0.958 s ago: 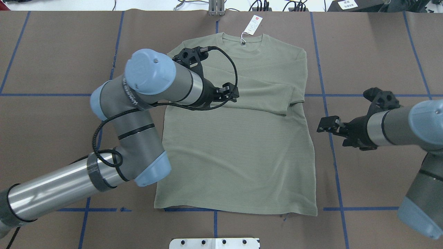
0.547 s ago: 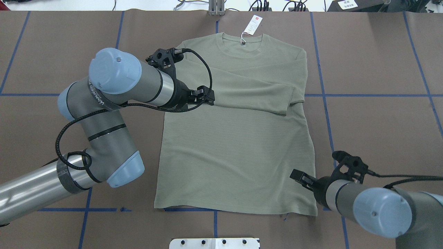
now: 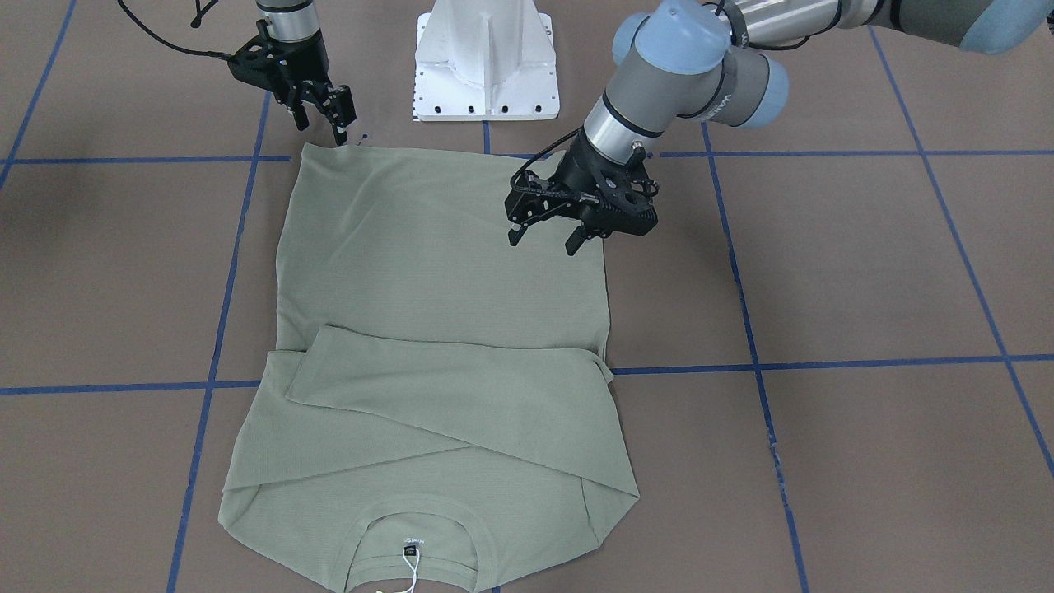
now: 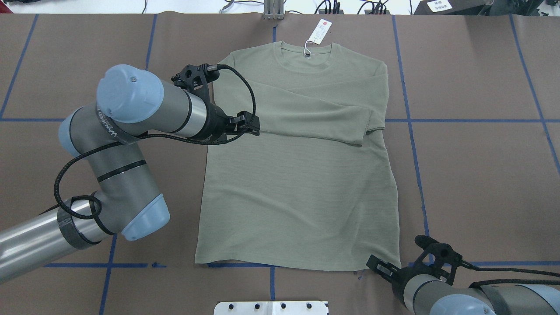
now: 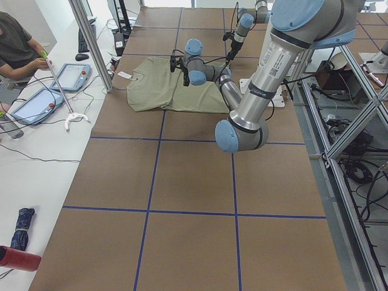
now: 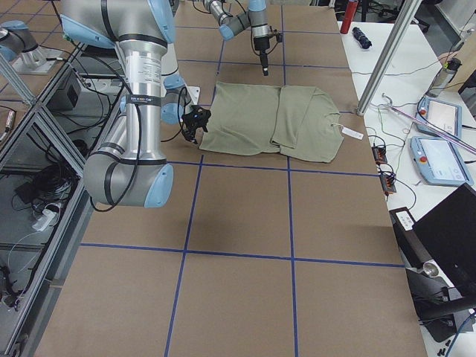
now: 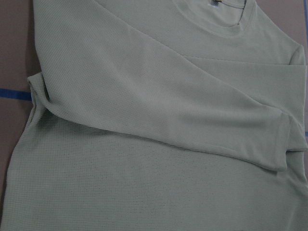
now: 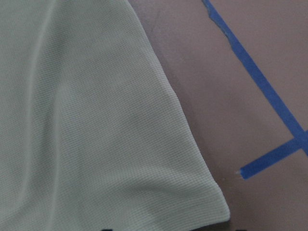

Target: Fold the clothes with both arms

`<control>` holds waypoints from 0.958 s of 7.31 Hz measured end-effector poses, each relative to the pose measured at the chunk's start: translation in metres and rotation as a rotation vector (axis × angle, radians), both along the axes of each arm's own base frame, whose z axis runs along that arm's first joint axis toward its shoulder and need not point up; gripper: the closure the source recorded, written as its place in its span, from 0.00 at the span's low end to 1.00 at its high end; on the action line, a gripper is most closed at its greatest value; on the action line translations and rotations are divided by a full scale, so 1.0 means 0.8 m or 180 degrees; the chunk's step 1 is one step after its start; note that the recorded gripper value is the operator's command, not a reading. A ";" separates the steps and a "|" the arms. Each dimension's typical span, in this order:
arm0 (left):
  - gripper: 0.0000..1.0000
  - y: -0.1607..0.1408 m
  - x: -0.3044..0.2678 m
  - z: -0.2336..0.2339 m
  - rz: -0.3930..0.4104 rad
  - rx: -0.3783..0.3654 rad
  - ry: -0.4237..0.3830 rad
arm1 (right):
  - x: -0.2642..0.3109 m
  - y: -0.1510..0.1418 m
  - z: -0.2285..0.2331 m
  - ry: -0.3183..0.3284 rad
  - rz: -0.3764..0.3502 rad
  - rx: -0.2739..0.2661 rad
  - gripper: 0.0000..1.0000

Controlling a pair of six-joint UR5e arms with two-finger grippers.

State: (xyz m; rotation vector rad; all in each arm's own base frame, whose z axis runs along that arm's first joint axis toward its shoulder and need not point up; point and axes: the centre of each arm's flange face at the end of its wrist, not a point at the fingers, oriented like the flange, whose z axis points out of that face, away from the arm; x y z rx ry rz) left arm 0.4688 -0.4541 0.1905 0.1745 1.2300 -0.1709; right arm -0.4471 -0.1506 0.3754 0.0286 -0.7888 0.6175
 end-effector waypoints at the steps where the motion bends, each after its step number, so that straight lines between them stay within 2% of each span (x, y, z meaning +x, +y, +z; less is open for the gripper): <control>1: 0.10 0.001 -0.002 0.004 -0.0004 -0.0013 -0.0003 | -0.003 0.002 0.006 0.0036 0.0016 -0.0025 0.26; 2: 0.10 0.002 -0.002 0.009 -0.0006 -0.0026 -0.0015 | -0.005 0.002 0.011 0.0064 0.0026 -0.0035 0.27; 4: 0.10 0.003 -0.003 0.013 -0.0006 -0.0034 -0.0024 | -0.008 0.002 0.021 0.0123 0.0031 -0.0040 0.36; 6: 0.10 0.003 -0.003 0.013 -0.0006 -0.0034 -0.0024 | -0.010 0.002 0.028 0.0161 0.0030 -0.0044 0.49; 7: 0.10 0.003 -0.003 0.014 -0.0006 -0.0034 -0.0023 | -0.011 0.002 0.030 0.0173 0.0030 -0.0045 0.60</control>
